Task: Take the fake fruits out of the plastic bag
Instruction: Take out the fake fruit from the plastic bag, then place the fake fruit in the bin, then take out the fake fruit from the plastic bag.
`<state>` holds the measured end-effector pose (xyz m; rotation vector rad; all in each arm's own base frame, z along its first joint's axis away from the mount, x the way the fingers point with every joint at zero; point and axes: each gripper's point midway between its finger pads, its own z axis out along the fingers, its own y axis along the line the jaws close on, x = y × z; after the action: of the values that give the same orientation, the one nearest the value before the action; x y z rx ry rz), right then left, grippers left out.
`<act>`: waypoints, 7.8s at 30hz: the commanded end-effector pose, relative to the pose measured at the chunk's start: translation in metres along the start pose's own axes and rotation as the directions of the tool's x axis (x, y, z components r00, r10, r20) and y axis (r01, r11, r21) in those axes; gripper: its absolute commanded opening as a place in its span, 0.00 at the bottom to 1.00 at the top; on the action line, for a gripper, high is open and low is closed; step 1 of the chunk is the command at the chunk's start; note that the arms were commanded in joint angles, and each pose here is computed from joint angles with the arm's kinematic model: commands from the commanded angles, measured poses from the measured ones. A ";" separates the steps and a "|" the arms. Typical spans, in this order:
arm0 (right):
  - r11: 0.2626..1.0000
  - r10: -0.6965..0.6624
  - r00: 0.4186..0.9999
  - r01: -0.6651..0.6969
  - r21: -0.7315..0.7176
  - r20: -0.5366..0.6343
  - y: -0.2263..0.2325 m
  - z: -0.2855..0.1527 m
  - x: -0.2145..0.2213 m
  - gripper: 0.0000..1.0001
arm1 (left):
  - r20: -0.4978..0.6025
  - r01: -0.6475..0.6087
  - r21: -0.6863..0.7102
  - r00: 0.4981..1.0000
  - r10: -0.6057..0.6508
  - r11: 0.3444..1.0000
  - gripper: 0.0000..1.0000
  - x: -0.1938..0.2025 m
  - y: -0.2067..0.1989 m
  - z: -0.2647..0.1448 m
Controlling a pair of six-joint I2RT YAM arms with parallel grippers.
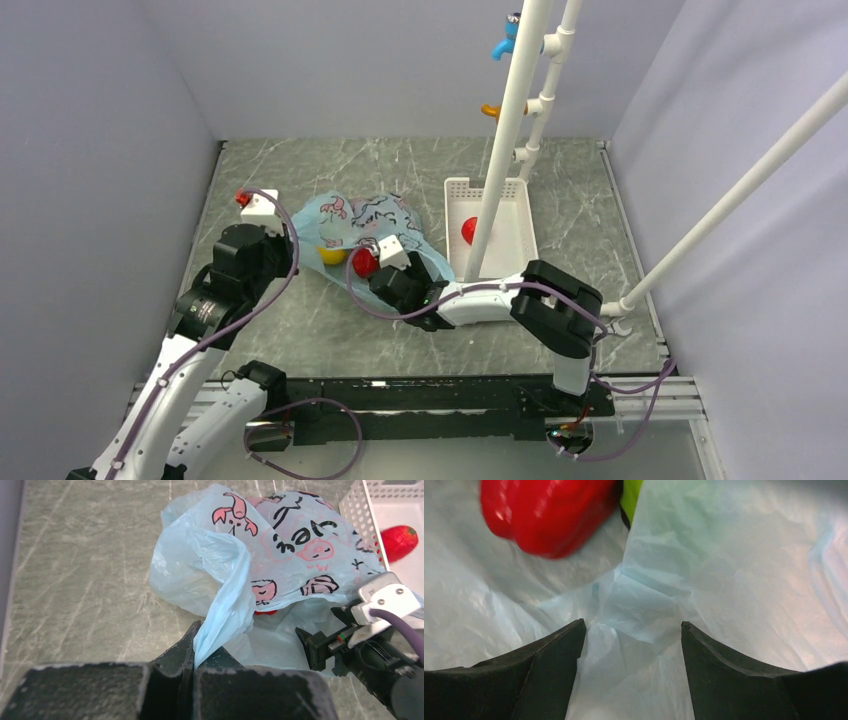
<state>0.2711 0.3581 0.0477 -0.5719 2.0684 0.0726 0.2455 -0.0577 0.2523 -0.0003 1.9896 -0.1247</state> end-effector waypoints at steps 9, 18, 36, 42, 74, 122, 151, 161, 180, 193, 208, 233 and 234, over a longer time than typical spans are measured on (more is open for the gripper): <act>0.989 0.055 0.997 -0.048 -0.140 0.047 0.012 -0.046 -0.038 0.77 | -0.084 0.103 0.151 0.992 -0.091 0.983 0.00 0.035 -0.020 -0.032; 0.971 0.060 0.981 -0.015 -0.237 0.183 0.041 -0.021 -0.110 0.82 | -0.048 0.116 0.177 0.993 -0.109 0.977 0.00 0.025 -0.025 -0.031; 0.960 0.278 0.935 -0.281 -0.019 0.222 0.009 0.088 -0.154 0.95 | 0.043 0.125 0.233 0.989 -0.139 0.964 0.00 -0.006 -0.039 -0.018; 0.966 0.211 0.958 -0.235 0.108 0.194 0.003 0.118 -0.138 0.95 | 0.049 0.111 0.225 0.991 -0.125 0.968 0.00 -0.011 -0.040 -0.012; 0.989 0.125 0.953 -0.097 -0.113 0.276 0.022 -0.007 -0.153 0.12 | 0.018 0.072 0.104 0.997 -0.075 0.992 0.00 0.008 -0.021 0.010; 0.845 0.405 0.890 -0.452 0.286 0.209 -0.217 -0.222 -0.052 0.00 | 0.129 0.053 0.098 0.990 -0.065 0.994 0.00 -0.045 -0.022 0.004; 0.879 0.472 0.856 -0.474 0.046 -0.209 -0.252 -0.020 -0.052 0.84 | 0.219 -0.061 0.197 0.976 0.017 0.978 0.00 -0.103 -0.050 0.009; 0.873 0.470 0.863 -0.486 -0.045 -0.186 -0.253 -0.024 -0.087 0.99 | 0.185 -0.039 0.183 0.983 0.004 0.982 0.00 -0.125 -0.057 0.028; 0.695 0.410 0.890 -0.165 -0.700 0.197 -0.182 -0.101 -0.271 0.62 | 0.189 -0.083 0.184 0.981 0.047 0.980 0.00 -0.158 -0.073 0.071; 0.498 0.115 0.992 -0.018 -0.867 0.045 -0.061 -0.035 -0.227 0.53 | 0.171 -0.089 0.232 0.984 0.050 0.968 0.00 -0.123 -0.068 0.074; 0.857 -0.048 0.992 -0.018 -0.516 -0.115 -0.076 0.094 -0.128 0.54 | 0.127 -0.028 0.306 0.992 -0.011 0.952 0.00 -0.122 -0.071 0.082; 0.606 0.080 0.994 0.013 -0.795 0.078 -0.012 0.008 -0.207 0.74 | 0.191 0.031 0.080 0.981 -0.046 0.996 0.00 -0.127 -0.024 0.066; 0.594 0.074 0.994 0.022 -0.804 0.082 -0.009 0.005 -0.205 0.77 | 0.209 0.032 0.080 0.977 -0.048 0.996 0.00 -0.129 -0.024 0.065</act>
<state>0.4005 0.4013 0.1405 -0.9602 2.1113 0.8358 0.3619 -0.0923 0.3180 0.0597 1.8691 -0.2440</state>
